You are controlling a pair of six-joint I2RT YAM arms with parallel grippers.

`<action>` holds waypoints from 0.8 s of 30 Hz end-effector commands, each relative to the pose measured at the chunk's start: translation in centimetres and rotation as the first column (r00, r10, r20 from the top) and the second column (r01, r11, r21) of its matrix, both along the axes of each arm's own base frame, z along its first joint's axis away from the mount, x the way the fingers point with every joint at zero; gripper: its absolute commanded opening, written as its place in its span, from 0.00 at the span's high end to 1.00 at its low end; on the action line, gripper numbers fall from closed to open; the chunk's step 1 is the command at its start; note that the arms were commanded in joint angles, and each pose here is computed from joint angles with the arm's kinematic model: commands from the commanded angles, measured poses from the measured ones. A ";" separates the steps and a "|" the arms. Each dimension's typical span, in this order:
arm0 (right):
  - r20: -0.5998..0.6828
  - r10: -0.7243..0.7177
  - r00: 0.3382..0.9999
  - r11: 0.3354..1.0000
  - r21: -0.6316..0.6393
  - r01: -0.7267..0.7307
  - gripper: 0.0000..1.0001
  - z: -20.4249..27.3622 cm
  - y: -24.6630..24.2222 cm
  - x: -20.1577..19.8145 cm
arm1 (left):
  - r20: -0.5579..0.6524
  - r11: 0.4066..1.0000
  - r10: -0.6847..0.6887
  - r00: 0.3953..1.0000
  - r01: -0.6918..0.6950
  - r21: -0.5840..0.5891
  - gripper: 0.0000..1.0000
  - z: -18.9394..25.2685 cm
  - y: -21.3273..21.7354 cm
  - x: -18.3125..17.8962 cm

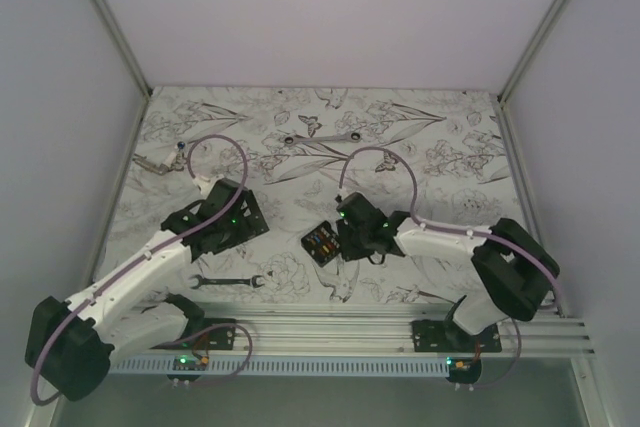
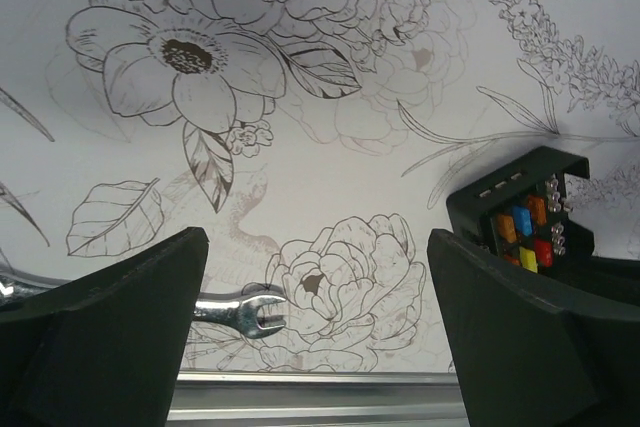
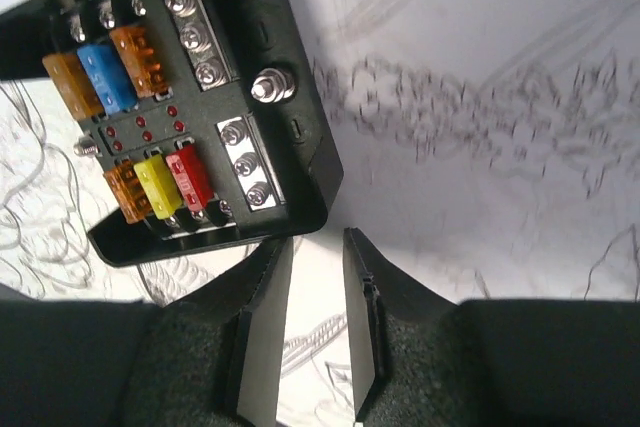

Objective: Snap on the fuse box
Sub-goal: Install the fuse at the fuse box base, then pick up the fuse box cover from the center of the board.

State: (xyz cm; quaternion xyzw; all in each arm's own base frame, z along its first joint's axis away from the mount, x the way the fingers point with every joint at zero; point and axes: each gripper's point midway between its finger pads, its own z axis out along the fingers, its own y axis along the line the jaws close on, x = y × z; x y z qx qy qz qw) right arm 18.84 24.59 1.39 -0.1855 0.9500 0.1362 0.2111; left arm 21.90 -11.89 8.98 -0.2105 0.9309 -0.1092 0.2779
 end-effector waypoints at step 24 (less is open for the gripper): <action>0.423 -0.345 0.838 0.938 0.135 0.318 0.03 9.9 -10.0 14.3 | -0.117 0.978 0.161 0.980 -0.143 0.154 0.02 4.9 8.3 8.2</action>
